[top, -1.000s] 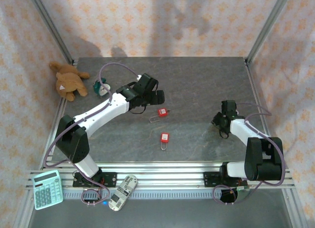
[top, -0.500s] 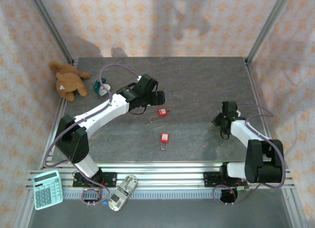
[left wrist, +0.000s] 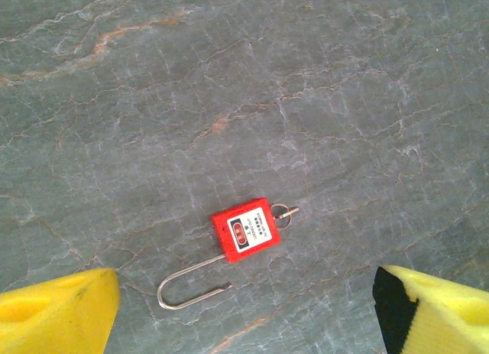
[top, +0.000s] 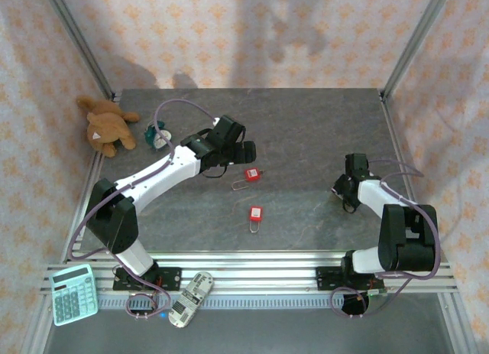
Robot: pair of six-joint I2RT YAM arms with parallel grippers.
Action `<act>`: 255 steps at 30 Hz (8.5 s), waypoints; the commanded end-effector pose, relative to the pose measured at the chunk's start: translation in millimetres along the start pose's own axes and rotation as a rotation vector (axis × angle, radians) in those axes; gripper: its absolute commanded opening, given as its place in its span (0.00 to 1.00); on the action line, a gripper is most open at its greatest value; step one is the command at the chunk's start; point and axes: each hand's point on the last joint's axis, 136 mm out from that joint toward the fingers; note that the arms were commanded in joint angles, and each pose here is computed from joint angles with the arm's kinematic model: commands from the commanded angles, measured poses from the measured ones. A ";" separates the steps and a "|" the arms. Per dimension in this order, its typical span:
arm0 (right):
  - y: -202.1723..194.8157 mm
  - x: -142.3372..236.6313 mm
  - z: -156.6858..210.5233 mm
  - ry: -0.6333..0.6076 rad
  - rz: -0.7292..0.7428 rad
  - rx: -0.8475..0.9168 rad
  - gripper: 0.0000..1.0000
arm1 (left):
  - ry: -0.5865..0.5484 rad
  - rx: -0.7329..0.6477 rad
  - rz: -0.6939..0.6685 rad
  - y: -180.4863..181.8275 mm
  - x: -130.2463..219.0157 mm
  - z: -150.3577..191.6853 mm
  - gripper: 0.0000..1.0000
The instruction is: Unlock with the key
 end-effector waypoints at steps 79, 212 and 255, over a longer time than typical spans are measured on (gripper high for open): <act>15.6 6.6 26.5 0.090 -0.074 0.033 0.55 | 0.011 0.010 0.059 -10.9 -1.8 3.8 0.87; 79.5 50.0 4.2 0.005 -0.159 0.260 0.00 | 0.080 -0.084 0.487 -94.6 3.7 32.1 0.85; 83.7 36.3 -5.4 0.006 -0.101 0.311 0.00 | 0.071 -0.090 0.498 -96.6 8.8 31.0 0.84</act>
Point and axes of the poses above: each hand's point on the last joint's axis, 136 mm out from that joint toward the fingers, its own x axis back along the fingers, its own y axis along the line the jaws close on, z = x × y, and after that the axes turned 3 degrees about -x, right-handed
